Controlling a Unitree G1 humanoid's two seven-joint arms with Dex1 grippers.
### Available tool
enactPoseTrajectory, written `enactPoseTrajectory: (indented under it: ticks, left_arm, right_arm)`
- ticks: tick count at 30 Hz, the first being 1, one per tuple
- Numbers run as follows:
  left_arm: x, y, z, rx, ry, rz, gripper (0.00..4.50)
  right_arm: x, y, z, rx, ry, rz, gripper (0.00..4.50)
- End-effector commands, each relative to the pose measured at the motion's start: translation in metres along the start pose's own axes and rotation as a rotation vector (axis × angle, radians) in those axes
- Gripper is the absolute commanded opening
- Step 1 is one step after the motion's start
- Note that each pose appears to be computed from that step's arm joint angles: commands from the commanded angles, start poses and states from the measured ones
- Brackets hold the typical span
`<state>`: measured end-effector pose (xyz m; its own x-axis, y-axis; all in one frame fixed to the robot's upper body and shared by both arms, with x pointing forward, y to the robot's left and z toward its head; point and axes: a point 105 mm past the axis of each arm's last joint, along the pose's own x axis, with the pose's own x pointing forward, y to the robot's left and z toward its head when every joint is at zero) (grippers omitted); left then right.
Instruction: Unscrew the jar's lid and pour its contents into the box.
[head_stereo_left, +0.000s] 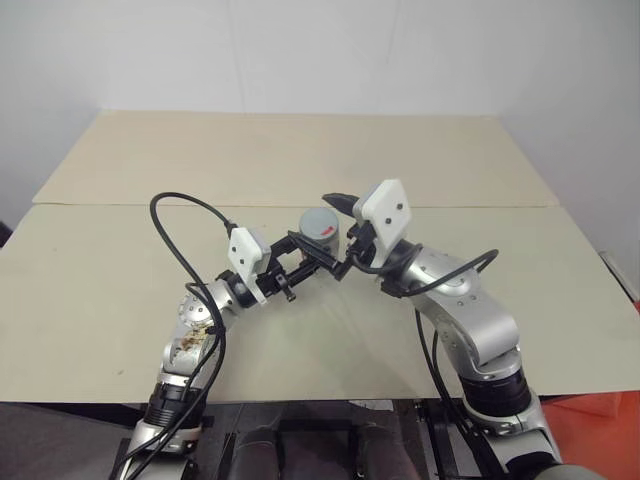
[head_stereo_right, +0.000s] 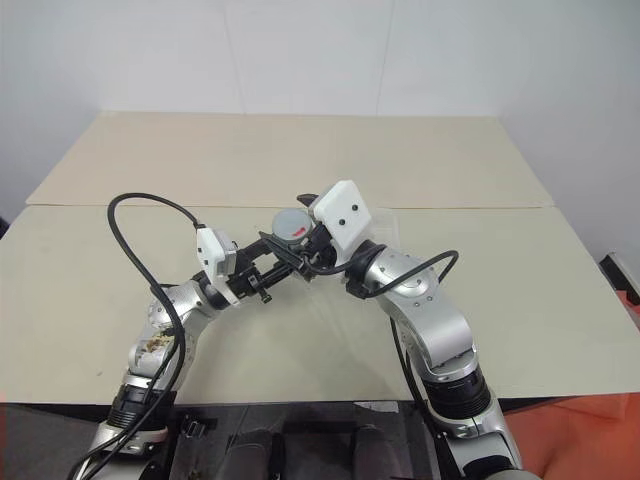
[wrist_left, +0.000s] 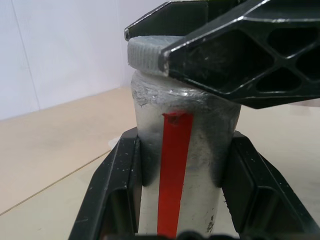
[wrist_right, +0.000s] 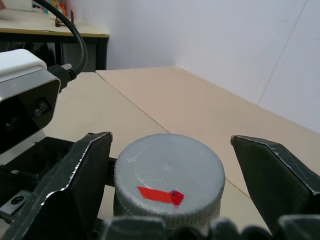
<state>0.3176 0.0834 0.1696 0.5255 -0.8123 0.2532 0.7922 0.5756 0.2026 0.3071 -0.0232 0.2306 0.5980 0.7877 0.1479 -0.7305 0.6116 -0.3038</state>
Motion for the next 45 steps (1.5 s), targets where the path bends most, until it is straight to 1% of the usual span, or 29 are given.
enactPoseTrajectory:
  ticks: [1,3,4,9,12,17,22,27,32,34,37,42,44,45]
  left_arm:
    - [0.003,0.000,0.012,0.032,-0.044,-0.015,1.85]
    - [0.003,0.001,0.012,0.032,-0.045,-0.014,1.85]
    - [0.003,0.001,0.012,0.032,-0.045,-0.013,1.85]
    - [0.000,-0.001,0.012,0.035,-0.041,-0.028,1.85]
    - [-0.005,-0.005,0.016,0.039,-0.040,-0.071,1.85]
    - [-0.012,-0.010,0.024,0.045,-0.049,-0.155,1.85]
    - [-0.017,-0.019,0.035,0.036,-0.068,-0.243,1.85]
    - [-0.017,-0.027,0.041,0.025,-0.084,-0.288,1.85]
    - [-0.017,-0.031,0.044,0.027,-0.082,-0.310,1.85]
    - [-0.018,-0.032,0.045,0.026,-0.080,-0.315,1.85]
    - [-0.018,-0.033,0.045,0.023,-0.076,-0.322,1.85]
    - [-0.018,-0.030,0.044,0.028,-0.070,-0.306,1.85]
    - [-0.018,-0.028,0.042,0.028,-0.066,-0.298,1.85]
    - [-0.018,-0.027,0.041,0.028,-0.065,-0.292,1.85]
  right_arm:
    - [-0.002,0.000,0.011,-0.018,-0.038,-0.008,3.57]
    - [-0.002,0.000,0.011,-0.016,-0.039,-0.007,2.82]
    - [-0.003,0.001,0.010,-0.018,-0.038,-0.004,2.77]
    - [-0.004,0.002,0.008,-0.029,-0.021,0.021,2.77]
    - [-0.009,0.002,0.007,-0.030,-0.011,0.108,2.77]
    - [-0.018,-0.003,0.010,-0.001,-0.021,0.321,2.77]
    - [-0.022,-0.002,0.013,-0.011,-0.041,0.595,2.77]
    - [-0.027,-0.002,0.012,0.011,-0.066,0.852,2.77]
    - [-0.028,-0.006,0.005,-0.014,-0.037,1.021,2.77]
    - [-0.027,-0.007,0.002,-0.039,-0.013,1.055,2.77]
    - [-0.022,-0.012,-0.001,-0.058,0.000,1.052,2.77]
    - [-0.017,-0.018,-0.001,-0.085,-0.031,1.030,2.77]
    - [-0.014,-0.022,0.003,-0.077,-0.055,1.009,3.49]
    - [-0.014,-0.023,0.004,-0.075,-0.061,1.003,3.68]
